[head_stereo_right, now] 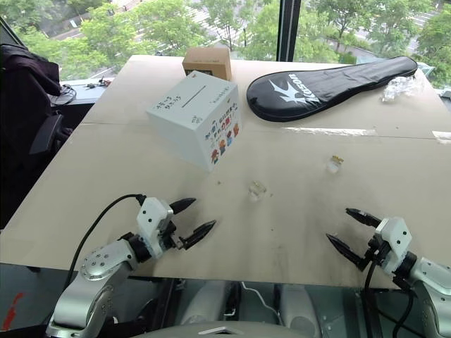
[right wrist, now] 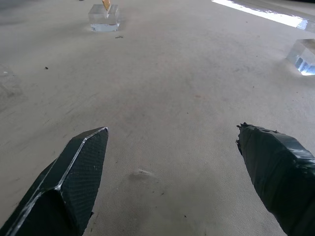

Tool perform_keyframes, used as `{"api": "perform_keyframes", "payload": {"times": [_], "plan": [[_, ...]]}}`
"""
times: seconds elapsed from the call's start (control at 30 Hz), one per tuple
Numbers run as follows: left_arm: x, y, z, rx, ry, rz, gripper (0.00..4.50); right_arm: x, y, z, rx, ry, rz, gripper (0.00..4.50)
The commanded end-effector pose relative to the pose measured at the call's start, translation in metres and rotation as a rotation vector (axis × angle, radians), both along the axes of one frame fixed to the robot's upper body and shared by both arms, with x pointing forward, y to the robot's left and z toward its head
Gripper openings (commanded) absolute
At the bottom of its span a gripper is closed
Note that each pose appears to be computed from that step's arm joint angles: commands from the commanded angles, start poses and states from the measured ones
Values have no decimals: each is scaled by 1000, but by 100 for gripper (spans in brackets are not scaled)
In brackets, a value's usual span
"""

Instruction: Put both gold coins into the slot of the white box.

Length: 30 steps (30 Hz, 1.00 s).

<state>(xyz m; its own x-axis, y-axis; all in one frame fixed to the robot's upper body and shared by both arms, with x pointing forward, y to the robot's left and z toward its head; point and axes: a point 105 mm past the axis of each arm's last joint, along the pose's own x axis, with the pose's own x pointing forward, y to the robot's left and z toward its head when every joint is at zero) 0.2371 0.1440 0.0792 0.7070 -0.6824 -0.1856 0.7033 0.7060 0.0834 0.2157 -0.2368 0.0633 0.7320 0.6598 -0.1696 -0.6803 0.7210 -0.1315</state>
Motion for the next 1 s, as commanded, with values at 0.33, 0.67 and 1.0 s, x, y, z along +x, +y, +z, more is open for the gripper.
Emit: {"api": "perform_keyframes", "payload": {"times": [0.33,0.67,1.0], "plan": [[-6,-4,7,16,-21,-52,438,17,8,10,64,-61,-26,450],[-3,-6,15,13,-47,-56,438,31,10,23,88,-42,-69,450],[4,-39,78,-152,-112,-235,438,113,-1,66,6,-115,-89,450]]}}
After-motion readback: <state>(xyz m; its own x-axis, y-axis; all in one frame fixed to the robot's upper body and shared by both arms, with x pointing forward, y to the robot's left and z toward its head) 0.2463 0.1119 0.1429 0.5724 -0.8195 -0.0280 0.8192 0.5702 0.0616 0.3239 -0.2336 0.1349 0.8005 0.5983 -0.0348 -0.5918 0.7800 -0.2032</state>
